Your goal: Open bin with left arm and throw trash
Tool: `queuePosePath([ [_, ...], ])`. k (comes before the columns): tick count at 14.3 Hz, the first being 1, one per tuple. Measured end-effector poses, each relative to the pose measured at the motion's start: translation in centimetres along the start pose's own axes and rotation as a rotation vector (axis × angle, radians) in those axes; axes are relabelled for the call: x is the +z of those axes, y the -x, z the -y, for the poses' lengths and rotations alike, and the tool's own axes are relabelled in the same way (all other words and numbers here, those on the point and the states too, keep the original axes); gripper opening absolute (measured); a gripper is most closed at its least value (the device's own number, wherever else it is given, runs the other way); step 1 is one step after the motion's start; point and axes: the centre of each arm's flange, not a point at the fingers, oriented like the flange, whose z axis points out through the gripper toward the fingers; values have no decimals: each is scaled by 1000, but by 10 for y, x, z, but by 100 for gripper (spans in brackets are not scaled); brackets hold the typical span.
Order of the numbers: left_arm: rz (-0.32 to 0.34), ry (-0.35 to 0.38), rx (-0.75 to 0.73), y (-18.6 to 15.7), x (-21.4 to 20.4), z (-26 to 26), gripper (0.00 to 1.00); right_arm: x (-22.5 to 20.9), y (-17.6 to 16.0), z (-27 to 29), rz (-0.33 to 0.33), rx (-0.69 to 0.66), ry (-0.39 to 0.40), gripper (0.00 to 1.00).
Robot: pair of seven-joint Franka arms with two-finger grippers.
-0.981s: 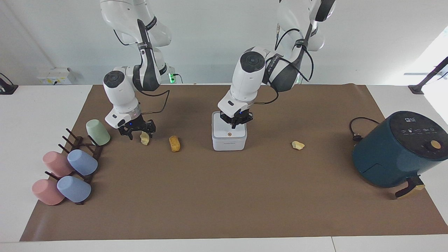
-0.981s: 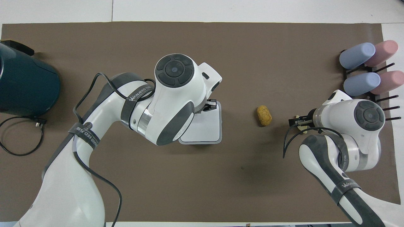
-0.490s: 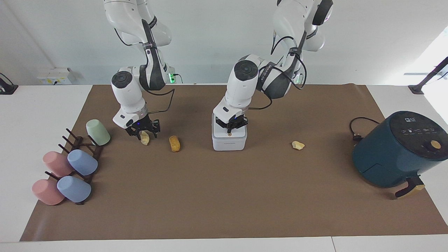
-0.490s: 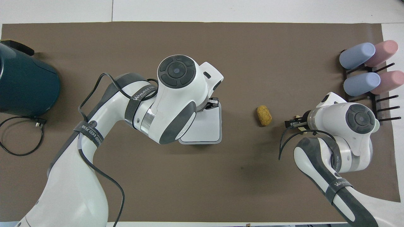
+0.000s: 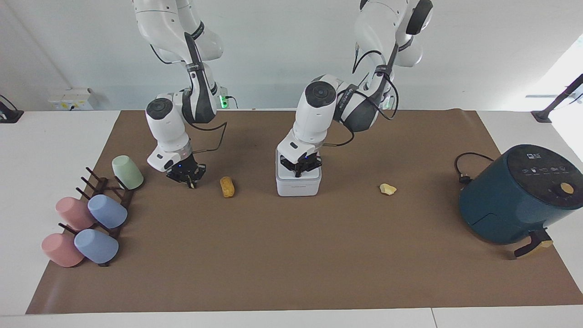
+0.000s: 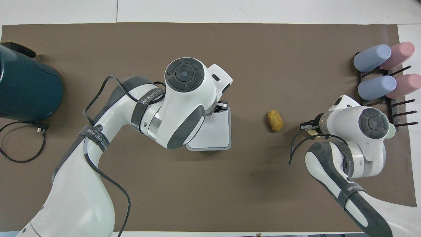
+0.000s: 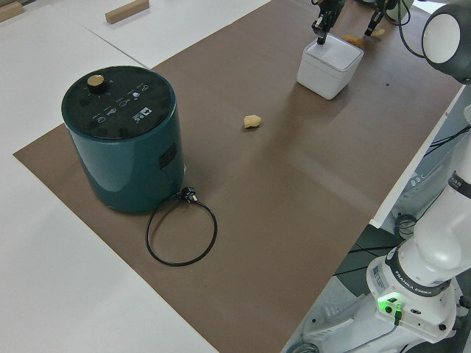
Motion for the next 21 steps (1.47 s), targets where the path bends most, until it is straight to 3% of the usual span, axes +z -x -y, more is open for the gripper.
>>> queuePosePath([
  [10,-14,-24,22,2,2,-2,1,-90,-44,3,-44,104,4,7],
  [14,-22,-25,27,3,3,-3,1,-131,-62,10,-15,131,2,7],
  [21,-56,-24,42,9,4,-3,1,-160,-71,81,-22,238,-17,7],
])
